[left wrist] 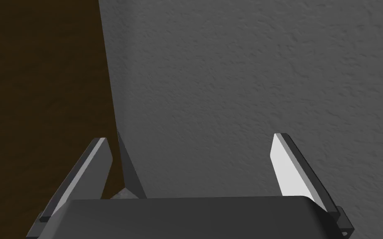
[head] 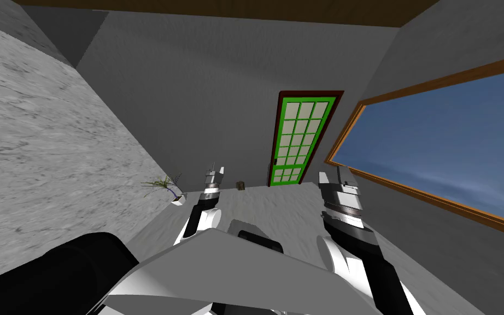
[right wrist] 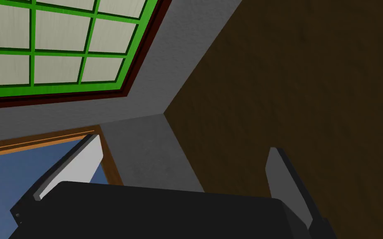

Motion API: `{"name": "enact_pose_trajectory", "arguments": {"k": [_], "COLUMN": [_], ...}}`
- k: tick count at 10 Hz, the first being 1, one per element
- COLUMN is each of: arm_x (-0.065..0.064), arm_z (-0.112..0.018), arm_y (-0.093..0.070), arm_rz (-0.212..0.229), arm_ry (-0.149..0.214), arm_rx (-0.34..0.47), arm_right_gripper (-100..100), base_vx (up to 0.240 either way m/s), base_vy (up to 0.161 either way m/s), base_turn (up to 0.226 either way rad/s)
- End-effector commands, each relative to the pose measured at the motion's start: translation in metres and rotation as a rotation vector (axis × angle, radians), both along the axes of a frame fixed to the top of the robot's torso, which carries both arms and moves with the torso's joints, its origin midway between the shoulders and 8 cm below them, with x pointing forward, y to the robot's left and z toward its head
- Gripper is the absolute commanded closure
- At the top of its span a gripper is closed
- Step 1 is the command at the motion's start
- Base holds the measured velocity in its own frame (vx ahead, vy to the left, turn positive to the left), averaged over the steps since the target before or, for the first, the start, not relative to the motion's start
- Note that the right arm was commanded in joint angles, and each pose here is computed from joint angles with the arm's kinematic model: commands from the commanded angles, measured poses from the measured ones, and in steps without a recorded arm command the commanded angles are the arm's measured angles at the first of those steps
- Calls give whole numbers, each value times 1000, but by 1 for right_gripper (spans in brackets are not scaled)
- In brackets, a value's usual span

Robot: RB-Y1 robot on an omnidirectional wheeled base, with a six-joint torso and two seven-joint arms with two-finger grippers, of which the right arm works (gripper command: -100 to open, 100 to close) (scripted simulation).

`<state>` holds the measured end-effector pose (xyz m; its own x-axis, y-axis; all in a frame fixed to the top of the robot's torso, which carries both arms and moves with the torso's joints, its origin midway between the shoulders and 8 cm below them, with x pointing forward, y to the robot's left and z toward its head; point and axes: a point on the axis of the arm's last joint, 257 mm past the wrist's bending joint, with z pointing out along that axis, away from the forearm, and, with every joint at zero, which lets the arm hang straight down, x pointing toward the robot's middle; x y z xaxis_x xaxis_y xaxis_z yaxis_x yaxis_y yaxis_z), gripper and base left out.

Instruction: Pull the door open

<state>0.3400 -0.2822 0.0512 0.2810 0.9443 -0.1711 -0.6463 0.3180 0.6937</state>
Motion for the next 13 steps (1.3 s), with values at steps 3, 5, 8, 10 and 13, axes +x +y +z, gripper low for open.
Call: {"name": "enact_pose_trajectory", "arguments": {"k": [3, 5, 8, 10, 13], "arm_x": [10, 15, 22, 27, 31], "arm_z": [-23, -35, -57, -73, -90], "arm_y": [-3, -5, -10, -13, -17], "arm_rz": [-47, -71, -114, -143, -174], "arm_ry": [45, 66, 107, 134, 164], "arm_rx": [-77, -114, -183, -230, -282], "arm_right_gripper": [-100, -100, -100, -100, -100], "base_vx": [155, 147, 159, 140, 104], "base_vy": [-14, -6, -12, -40, -22], "base_turn": [46, 36, 45, 39, 38]}}
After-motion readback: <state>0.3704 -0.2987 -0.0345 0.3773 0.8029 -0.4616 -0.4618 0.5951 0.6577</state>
